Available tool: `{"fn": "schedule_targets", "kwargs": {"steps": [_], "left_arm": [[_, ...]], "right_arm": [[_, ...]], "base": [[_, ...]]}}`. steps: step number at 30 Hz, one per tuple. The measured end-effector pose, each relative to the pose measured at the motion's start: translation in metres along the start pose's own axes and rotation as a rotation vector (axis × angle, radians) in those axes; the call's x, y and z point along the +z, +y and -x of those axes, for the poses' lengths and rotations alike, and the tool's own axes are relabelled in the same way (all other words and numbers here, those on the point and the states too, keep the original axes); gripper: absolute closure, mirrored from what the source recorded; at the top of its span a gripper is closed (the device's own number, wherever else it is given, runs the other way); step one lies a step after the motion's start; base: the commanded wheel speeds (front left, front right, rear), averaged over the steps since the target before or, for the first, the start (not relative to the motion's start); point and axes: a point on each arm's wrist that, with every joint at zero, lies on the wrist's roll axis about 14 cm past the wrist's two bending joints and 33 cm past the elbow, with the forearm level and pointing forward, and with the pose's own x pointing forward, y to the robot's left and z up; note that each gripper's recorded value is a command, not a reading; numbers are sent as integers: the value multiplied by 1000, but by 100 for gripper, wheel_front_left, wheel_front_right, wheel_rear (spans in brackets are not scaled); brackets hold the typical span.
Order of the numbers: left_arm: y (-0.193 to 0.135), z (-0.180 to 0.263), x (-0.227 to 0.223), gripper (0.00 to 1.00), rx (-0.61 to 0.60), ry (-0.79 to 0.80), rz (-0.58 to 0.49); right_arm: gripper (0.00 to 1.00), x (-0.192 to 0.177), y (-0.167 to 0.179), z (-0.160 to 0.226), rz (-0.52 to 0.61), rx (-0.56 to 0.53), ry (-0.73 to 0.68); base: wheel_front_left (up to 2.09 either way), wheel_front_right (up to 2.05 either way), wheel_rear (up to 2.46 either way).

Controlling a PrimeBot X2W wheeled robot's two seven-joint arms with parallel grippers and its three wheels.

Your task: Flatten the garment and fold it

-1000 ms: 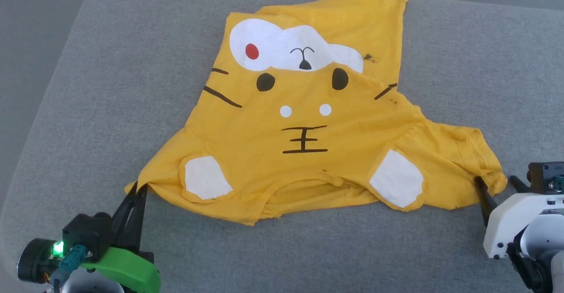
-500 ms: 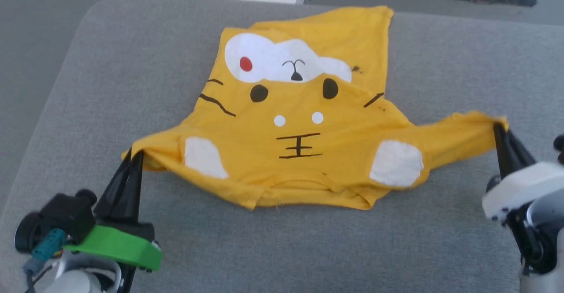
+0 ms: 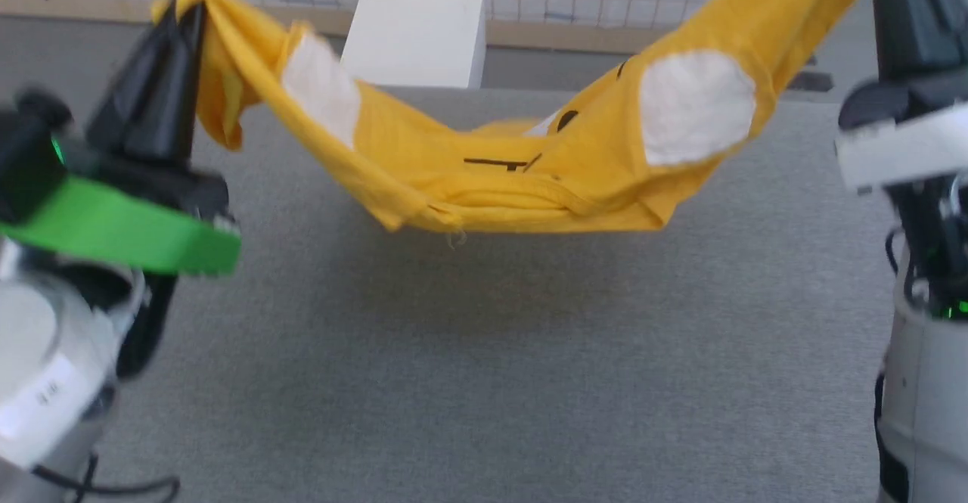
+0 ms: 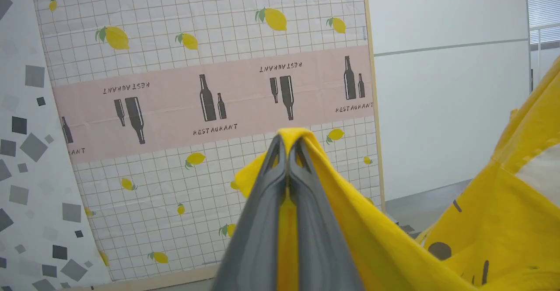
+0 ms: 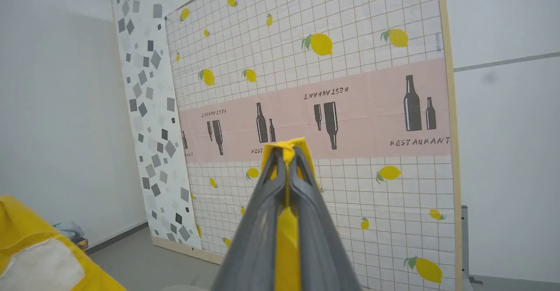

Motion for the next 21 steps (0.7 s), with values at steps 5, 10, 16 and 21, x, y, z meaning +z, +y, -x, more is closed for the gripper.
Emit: {"fn": "schedule_targets", "kwargs": {"steps": [5, 10, 16, 21], "left_arm": [[-15, -29, 56, 100, -64, -108, -28], [-28, -49, 86, 100, -109, -132, -28], [-35, -71, 72, 100, -152, -16, -14], [-5, -126, 14, 100, -94, 158, -54]], "right_arm": [[100, 57, 26, -15, 46, 74, -104], [100, 95, 38, -24, 69, 104, -143], [100, 95, 33, -40, 52, 99, -80], [100, 48, 5, -96, 115, 37, 69]], "base": [[0, 0, 0], [0, 0, 0], [0, 0, 0], [0, 0, 0]]}}
